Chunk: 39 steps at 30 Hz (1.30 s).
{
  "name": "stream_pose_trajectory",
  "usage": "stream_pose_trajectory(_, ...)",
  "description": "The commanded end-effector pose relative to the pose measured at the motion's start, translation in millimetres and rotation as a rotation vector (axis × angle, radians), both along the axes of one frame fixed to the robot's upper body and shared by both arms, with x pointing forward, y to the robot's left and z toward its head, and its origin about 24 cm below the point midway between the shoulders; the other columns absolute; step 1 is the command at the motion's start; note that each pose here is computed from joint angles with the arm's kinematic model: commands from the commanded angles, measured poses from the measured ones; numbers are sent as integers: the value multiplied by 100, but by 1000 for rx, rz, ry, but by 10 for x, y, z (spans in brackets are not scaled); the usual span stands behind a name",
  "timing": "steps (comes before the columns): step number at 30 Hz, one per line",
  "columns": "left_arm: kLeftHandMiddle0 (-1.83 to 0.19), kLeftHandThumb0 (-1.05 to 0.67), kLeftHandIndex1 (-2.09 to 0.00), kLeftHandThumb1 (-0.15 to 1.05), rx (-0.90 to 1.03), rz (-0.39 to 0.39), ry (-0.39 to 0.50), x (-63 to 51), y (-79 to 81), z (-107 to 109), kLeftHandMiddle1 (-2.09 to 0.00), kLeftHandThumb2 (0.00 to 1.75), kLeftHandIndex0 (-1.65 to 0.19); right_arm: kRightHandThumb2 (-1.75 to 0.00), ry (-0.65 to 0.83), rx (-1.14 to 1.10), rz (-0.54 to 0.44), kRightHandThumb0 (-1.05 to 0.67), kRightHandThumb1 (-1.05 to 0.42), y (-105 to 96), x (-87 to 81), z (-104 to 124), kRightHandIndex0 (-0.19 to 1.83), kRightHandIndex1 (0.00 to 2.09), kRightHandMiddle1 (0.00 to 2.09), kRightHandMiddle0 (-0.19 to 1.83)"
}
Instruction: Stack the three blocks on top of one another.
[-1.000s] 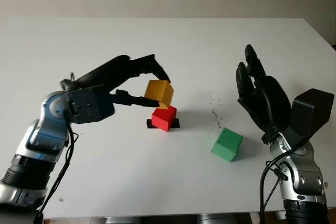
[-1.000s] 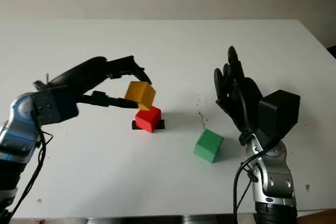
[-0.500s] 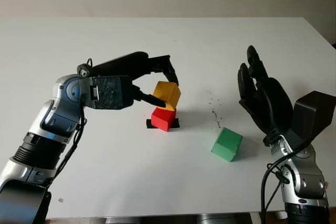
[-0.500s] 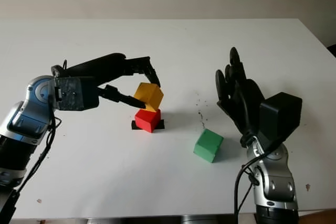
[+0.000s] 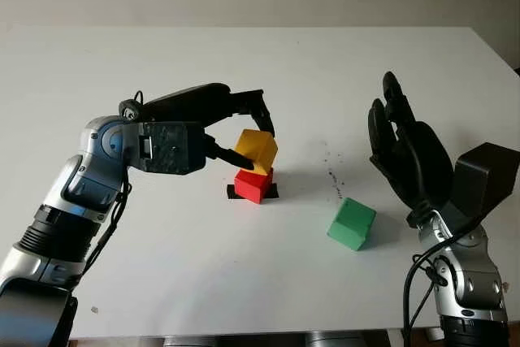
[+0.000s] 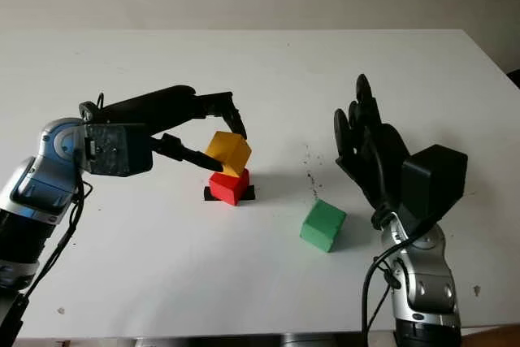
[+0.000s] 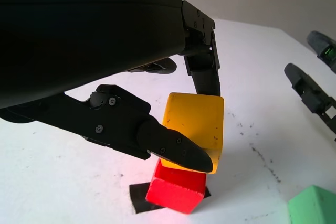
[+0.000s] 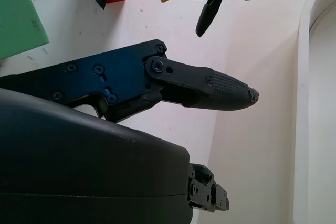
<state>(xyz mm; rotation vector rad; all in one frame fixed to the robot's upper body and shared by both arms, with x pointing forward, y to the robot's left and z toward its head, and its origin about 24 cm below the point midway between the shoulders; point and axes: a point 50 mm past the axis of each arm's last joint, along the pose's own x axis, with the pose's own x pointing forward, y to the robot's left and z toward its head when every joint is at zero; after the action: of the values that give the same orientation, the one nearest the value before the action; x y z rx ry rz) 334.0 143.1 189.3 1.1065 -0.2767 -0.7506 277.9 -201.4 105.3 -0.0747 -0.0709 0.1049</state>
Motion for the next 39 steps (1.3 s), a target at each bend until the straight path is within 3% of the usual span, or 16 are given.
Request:
stream_pose_trajectory(1,-30,-35,-146,105,16,-11,-7,-10,1,11,-4,7,-25,-63,-13,-5,3,-65,-105,7,-10,32,-19,0,0,-19)
stream_pose_trajectory(21,-31,-34,-147,105,31,-27,27,-71,-35,-251,-5,9,-18,-63,-16,6,-5,-64,-105,-4,-55,15,-19,0,0,-19)
stream_pose_trajectory(39,-31,-32,-138,105,63,-45,34,-91,-61,-312,-5,10,-20,-62,-13,3,-10,-66,-105,-17,-75,-5,-19,0,0,-19)
